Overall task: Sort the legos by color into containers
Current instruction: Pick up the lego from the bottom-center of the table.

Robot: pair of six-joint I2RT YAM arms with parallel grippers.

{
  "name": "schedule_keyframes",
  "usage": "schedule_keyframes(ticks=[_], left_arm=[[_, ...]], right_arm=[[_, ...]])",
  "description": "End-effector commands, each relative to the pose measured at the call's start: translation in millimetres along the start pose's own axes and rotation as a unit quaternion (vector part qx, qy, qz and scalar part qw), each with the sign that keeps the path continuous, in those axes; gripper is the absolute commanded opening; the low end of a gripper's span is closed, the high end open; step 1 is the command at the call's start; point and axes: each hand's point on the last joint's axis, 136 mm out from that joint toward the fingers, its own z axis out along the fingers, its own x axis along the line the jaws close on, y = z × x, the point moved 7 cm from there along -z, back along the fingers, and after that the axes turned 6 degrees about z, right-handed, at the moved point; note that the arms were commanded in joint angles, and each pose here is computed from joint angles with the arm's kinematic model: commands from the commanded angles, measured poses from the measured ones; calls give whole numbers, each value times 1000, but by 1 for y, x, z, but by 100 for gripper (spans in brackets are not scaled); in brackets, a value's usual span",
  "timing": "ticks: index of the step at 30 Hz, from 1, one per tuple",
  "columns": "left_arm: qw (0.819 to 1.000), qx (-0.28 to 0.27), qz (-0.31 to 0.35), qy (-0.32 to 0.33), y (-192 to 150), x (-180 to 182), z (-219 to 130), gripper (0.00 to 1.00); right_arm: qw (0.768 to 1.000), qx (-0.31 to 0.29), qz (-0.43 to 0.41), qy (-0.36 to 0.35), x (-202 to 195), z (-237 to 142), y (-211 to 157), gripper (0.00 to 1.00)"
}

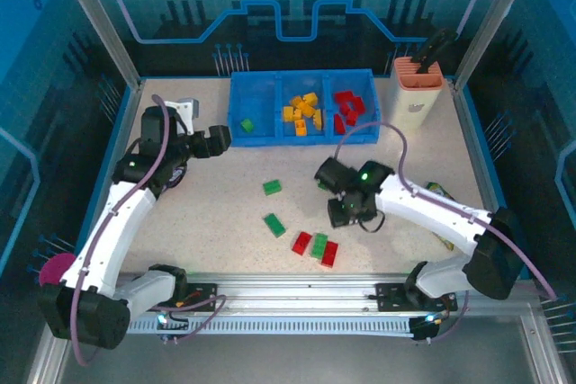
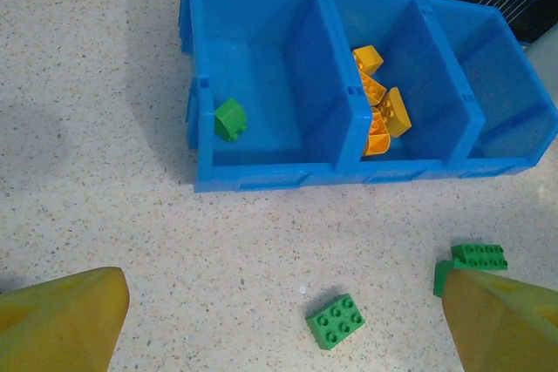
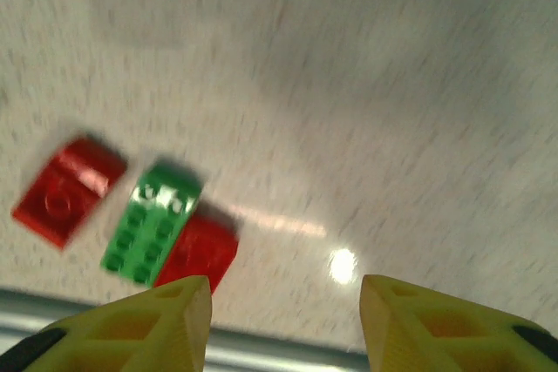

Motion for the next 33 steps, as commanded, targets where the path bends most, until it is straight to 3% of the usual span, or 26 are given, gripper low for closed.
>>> schedule_keyframes(ticks=[1, 5, 10, 18, 33], left_arm=[[1000, -15, -2, -12, 2, -1, -6, 94], [1000, -19, -3, -16, 2, -2, -8, 94], [999, -28, -7, -20, 3, -3, -12, 94], [999, -36, -2, -17, 2, -3, -17, 95], [999, -42, 6, -9, 3, -3, -21, 95]], right_arm=[[998, -1, 52, 22, 14, -6, -18, 53], [998, 9, 40, 55, 44, -4, -19, 54], [995, 59, 73, 16, 70, 13, -26, 52], [993, 105, 46, 40, 118, 41, -21, 53], [990, 137, 45, -3, 124, 78, -28, 59]])
